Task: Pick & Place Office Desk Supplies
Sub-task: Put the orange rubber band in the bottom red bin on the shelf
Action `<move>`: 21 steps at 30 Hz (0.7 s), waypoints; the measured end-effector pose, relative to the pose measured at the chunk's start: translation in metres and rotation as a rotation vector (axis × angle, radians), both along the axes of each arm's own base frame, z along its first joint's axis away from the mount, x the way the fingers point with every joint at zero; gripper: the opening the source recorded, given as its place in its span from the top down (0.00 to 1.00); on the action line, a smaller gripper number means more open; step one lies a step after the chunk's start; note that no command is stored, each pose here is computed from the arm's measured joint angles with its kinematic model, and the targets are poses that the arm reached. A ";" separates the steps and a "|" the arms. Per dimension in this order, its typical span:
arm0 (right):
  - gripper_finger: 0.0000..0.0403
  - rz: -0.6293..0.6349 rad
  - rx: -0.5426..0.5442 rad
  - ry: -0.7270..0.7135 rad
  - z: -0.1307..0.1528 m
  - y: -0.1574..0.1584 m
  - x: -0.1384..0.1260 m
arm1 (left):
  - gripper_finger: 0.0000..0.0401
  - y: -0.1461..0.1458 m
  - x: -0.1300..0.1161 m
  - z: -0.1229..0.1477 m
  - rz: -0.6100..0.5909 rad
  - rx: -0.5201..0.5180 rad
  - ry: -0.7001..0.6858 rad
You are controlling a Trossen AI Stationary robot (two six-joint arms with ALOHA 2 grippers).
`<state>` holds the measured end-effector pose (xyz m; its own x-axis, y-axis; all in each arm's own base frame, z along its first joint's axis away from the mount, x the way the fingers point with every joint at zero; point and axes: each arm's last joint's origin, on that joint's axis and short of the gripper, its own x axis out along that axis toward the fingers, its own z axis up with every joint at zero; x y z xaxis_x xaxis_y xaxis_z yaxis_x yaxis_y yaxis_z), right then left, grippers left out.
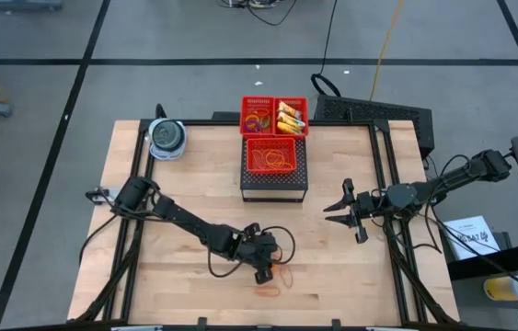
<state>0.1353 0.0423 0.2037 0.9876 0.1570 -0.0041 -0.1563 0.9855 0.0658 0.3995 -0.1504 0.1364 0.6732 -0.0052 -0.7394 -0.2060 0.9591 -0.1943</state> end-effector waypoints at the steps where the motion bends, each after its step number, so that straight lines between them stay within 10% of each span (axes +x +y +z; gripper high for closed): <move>1: 0.78 0.000 0.000 -0.001 0.000 0.000 0.000 | 0.48 0.000 -0.001 -0.001 0.000 0.004 0.011; 21: 0.78 0.000 0.000 -0.001 0.000 0.000 0.000 | 0.62 -0.002 -0.001 -0.009 -0.016 0.015 0.028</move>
<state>0.1353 0.0423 0.2038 0.9876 0.1569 -0.0031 -0.1564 0.9855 0.0659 0.3983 -0.1524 0.1270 0.6523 -0.0043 -0.7580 -0.1961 0.9650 -0.1742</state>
